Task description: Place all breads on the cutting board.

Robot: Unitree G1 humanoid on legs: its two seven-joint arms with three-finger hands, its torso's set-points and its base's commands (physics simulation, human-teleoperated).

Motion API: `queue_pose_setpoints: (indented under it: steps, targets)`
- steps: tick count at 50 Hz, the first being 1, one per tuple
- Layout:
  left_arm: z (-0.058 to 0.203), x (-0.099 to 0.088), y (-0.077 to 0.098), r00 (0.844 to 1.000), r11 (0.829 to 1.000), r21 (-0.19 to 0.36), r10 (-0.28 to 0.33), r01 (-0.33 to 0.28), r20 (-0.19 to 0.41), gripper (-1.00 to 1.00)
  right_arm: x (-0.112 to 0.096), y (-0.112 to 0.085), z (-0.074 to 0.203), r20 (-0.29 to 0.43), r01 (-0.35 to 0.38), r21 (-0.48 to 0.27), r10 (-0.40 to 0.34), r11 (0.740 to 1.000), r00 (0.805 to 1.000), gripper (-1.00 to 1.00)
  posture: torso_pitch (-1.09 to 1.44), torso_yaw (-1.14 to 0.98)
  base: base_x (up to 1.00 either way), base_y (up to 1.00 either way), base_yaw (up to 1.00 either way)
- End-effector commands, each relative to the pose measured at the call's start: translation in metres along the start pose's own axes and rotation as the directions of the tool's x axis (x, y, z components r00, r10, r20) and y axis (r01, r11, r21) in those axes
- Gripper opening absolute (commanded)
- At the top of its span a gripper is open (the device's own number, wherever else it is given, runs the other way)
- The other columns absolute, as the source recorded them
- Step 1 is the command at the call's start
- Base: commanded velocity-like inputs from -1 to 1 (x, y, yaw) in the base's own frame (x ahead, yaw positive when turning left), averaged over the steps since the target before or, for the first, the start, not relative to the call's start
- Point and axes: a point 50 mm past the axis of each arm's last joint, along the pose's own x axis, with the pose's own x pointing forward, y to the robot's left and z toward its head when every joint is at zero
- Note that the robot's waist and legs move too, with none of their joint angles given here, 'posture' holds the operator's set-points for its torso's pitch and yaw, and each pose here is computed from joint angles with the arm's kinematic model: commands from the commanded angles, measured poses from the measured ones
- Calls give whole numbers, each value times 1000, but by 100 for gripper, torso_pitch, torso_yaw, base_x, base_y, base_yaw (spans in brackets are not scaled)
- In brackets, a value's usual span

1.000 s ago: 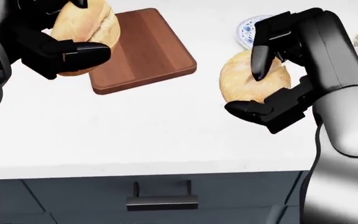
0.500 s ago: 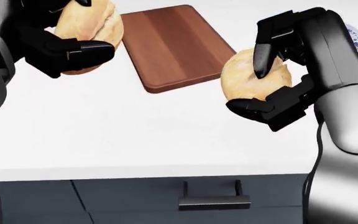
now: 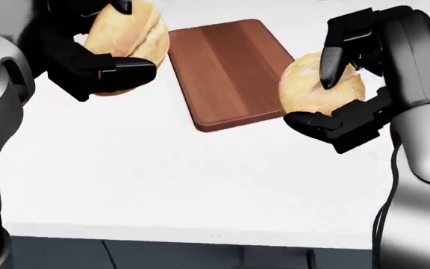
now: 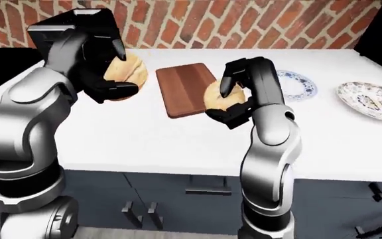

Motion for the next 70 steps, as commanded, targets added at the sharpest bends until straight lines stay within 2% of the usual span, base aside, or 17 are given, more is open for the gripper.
queue_pose_setpoints:
  steps: [1,14,23,25,35,46,62,66,70]
  targets:
    - [13,-5,12,996,998,10,67,-68,61,-100,-1,2,16,85,-15,-7,15,1000,996,-100,0,0,10,0,100]
    - [13,-4,11,996,998,11,63,-64,62,-100,-4,-7,15,95,22,9,-23,1000,995,-100,0,0,2,6,15]
    - [12,-4,10,996,998,12,59,-60,61,-100,-5,-7,15,92,13,23,-15,1000,996,-100,0,0,0,-2,-28]
    - [11,-4,10,996,998,11,61,-61,60,-100,-5,-6,14,89,18,-7,-17,1000,996,-100,0,0,0,0,-20]
    - [9,-4,10,996,998,17,59,-60,59,-100,-4,-5,19,102,9,-16,-8,1000,995,-100,0,0,0,0,0]
    - [12,-8,10,996,998,21,54,-56,67,-100,-5,-21,34,91,24,-47,-20,999,996,-100,0,0,0,0,0]
    - [20,-11,12,995,998,13,55,-57,81,-100,47,-31,46,67,64,-31,-61,998,996,-100,0,0,0,0,0]
    - [19,-9,10,995,999,12,52,-53,81,-100,60,-29,51,68,66,-27,-64,997,996,-100,0,0,0,0,0]
    - [18,-9,9,996,999,10,49,-50,80,-100,77,-20,44,45,55,-19,-54,998,998,-100,0,0,0,0,0]
